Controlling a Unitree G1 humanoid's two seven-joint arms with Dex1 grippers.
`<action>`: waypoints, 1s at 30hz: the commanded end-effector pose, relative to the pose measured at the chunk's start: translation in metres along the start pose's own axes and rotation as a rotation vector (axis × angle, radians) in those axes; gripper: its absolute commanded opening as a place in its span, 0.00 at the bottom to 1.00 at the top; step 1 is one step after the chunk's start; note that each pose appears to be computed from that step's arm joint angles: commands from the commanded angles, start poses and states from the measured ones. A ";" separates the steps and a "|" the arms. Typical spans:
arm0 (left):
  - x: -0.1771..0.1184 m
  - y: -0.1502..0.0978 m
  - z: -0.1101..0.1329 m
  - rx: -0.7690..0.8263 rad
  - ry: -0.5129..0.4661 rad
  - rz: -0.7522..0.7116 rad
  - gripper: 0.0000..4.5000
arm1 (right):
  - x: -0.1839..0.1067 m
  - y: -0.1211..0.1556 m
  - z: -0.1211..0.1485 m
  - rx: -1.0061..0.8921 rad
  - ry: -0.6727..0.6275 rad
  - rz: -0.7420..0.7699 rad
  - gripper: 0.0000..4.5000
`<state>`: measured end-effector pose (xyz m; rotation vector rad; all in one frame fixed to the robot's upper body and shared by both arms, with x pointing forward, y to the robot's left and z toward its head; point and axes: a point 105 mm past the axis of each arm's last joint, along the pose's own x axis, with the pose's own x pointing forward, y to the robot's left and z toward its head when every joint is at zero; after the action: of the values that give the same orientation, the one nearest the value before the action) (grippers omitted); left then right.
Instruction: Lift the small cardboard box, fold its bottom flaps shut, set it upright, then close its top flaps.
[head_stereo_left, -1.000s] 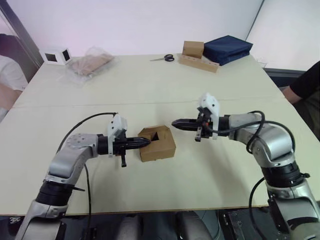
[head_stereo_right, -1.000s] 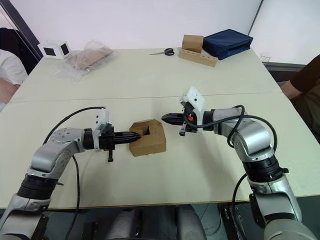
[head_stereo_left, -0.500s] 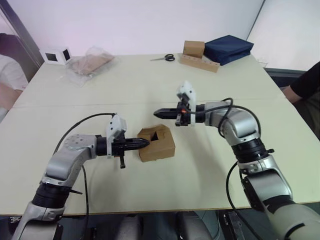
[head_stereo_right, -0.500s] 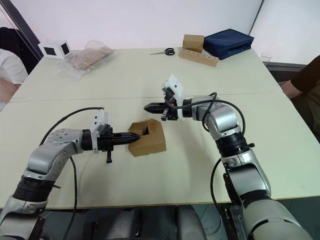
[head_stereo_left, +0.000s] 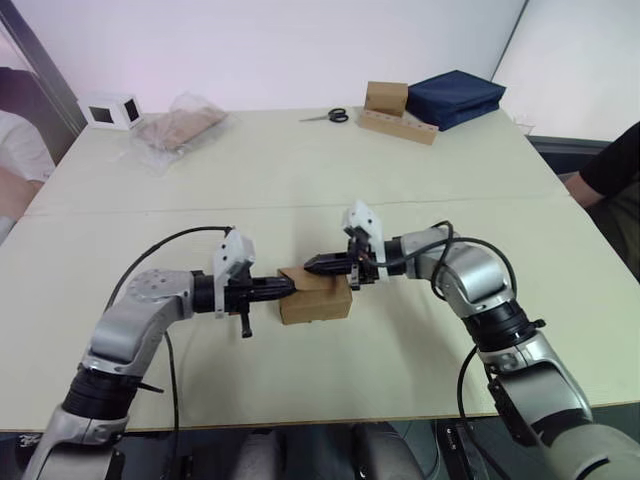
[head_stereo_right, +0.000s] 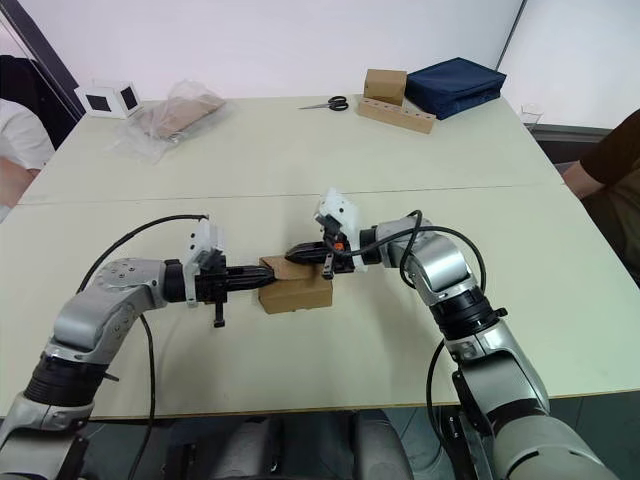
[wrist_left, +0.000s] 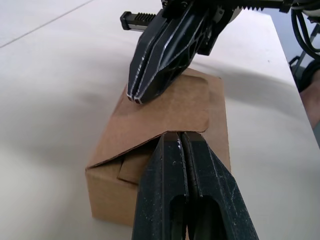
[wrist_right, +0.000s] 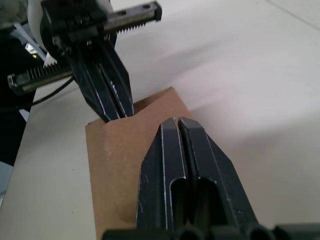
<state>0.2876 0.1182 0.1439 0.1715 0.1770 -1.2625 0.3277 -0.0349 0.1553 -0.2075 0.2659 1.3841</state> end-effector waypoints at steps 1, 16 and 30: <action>-0.013 -0.006 0.015 0.042 -0.017 -0.004 0.01 | 0.003 0.005 -0.005 -0.029 0.022 0.015 0.00; -0.010 0.032 0.048 0.055 -0.100 0.069 0.01 | 0.000 0.010 0.006 -0.057 -0.017 -0.008 0.00; 0.036 0.034 0.020 0.067 -0.052 -0.045 0.01 | -0.010 0.026 0.026 -0.104 -0.062 -0.047 0.00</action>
<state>0.3315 0.0927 0.1517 0.1660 0.1158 -1.3028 0.3077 -0.0308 0.1653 -0.2422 0.2105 1.3518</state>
